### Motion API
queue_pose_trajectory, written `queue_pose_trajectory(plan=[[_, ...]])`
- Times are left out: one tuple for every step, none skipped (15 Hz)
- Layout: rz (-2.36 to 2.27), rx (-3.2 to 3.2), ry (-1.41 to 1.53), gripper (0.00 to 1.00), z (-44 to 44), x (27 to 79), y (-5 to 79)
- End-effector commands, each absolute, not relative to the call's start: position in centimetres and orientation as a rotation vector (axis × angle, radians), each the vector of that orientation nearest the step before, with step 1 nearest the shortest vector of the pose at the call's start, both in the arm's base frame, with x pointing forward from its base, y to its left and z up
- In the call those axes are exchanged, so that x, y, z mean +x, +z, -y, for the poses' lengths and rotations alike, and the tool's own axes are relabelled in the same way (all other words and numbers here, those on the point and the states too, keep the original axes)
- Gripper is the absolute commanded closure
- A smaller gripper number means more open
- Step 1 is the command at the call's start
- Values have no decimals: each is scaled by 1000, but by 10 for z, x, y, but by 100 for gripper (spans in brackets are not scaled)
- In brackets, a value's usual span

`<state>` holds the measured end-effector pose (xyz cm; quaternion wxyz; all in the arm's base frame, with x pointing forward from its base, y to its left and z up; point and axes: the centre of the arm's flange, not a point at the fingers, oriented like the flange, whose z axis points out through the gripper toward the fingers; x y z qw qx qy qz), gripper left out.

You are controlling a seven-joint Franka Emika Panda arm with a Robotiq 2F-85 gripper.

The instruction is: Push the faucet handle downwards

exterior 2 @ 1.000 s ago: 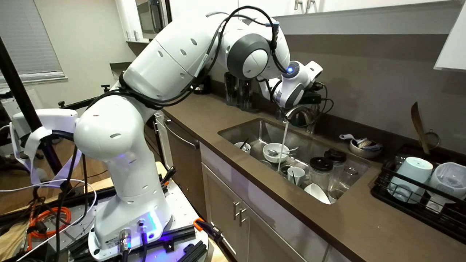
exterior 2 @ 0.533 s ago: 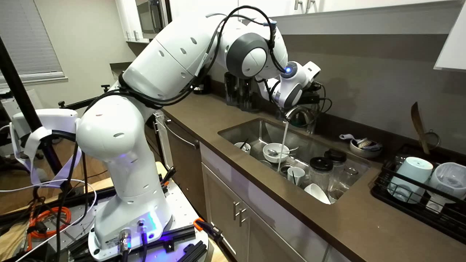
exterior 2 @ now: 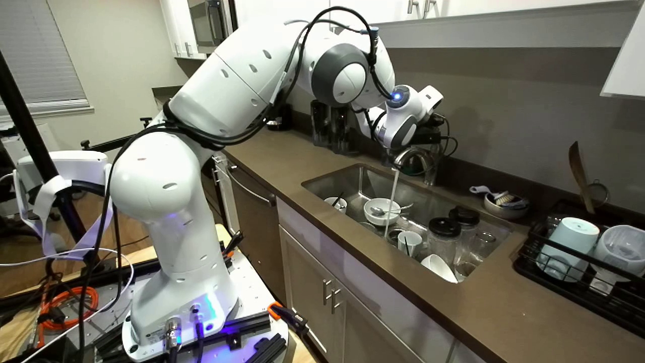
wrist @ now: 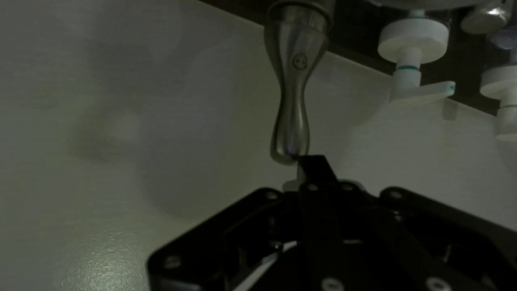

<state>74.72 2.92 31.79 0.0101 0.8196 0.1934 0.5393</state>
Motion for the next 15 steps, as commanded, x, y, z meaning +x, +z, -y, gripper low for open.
queue_pose_trajectory(plan=[[-541,2554,1675,100,-39,752,320],[-530,2560,1673,100,-36,755,324],[-520,2559,1674,100,-35,756,326],[-508,2557,1678,100,-35,757,329],[-496,2551,1683,100,-35,758,332],[-487,2545,1686,100,-33,760,335],[-476,2541,1689,100,-32,761,337],[-469,2538,1687,100,-30,763,339],[-462,2537,1686,100,-29,764,341],[-455,2540,1682,100,-28,766,342],[-452,2544,1678,100,-28,768,343],[-452,2551,1672,100,-28,770,344],[-454,2554,1666,100,-29,772,343],[-464,2567,1653,100,-32,775,342],[-470,2574,1639,100,-34,777,341]])
